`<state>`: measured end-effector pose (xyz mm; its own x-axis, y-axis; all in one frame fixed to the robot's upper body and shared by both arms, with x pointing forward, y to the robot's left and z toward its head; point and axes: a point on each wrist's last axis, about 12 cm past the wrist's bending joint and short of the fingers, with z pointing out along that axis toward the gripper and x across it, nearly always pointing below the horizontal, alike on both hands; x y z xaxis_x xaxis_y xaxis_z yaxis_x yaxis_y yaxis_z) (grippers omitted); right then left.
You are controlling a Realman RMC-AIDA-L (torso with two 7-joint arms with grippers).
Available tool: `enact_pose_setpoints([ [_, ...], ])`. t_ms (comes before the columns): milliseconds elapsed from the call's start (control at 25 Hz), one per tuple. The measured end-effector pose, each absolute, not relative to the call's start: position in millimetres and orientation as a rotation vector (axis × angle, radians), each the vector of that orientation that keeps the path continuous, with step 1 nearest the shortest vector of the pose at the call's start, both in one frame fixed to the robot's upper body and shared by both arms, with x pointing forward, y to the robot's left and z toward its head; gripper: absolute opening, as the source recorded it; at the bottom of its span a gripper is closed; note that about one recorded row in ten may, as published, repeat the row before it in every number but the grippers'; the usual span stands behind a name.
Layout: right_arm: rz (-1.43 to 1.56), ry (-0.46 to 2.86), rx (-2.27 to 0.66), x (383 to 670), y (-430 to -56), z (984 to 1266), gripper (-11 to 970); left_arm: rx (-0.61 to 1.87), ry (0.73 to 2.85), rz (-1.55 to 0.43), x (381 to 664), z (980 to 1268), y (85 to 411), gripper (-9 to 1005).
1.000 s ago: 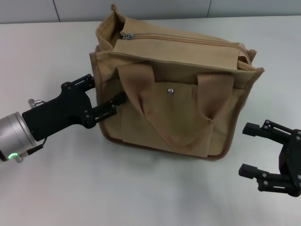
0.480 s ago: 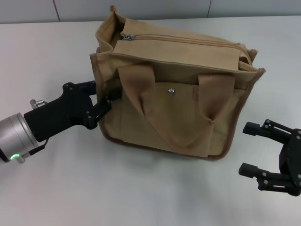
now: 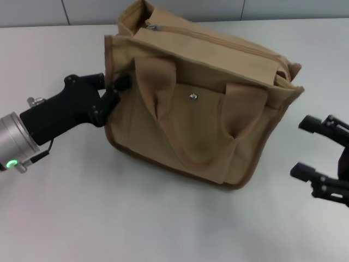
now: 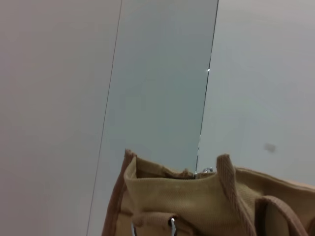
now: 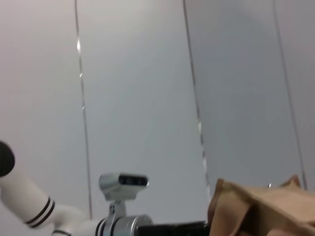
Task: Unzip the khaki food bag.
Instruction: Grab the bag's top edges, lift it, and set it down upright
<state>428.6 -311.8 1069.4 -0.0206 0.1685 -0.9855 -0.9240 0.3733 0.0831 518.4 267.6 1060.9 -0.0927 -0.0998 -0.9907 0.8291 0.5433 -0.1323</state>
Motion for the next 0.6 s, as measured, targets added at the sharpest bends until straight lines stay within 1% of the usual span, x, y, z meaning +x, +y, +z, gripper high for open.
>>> enact_pose_setpoints([
  [200,0.969,1.228,-0.689,427.6,-317.5,1074.1,841,0.681,1.425,-0.88,530.8,1076.5,269.1,61],
  [240,0.914,1.169,-0.583,429.3,-320.9,1077.5,841,0.696,1.403,-0.879,533.4,1082.0,269.3,61],
  [280,0.914,1.169,-0.583,429.3,-320.9,1077.5,841,0.696,1.403,-0.879,533.4,1082.0,269.3,61],
  [320,0.877,1.128,-0.505,431.1,-322.7,1079.4,841,0.734,1.353,-0.882,538.4,1094.4,269.0,61],
  [360,0.839,1.089,-0.432,433.3,-324.6,1081.2,841,0.748,1.335,-0.884,540.1,1098.9,268.8,61],
  [400,0.803,1.046,-0.35,435.9,-325.9,1082.7,841,0.767,1.312,-0.886,542.2,1105.1,268.8,61],
  [440,0.759,0.97,-0.227,444.2,-325.5,1086.5,841,0.803,1.275,-0.885,545.4,1114.8,268.1,61],
  [480,0.759,0.97,-0.227,444.2,-325.5,1086.5,841,0.803,1.275,-0.885,545.4,1114.8,268.1,61],
  [600,0.744,0.909,-0.175,462.4,-316.9,1093.0,841,0.859,1.238,-0.883,548.9,1124.2,265.1,61],
])
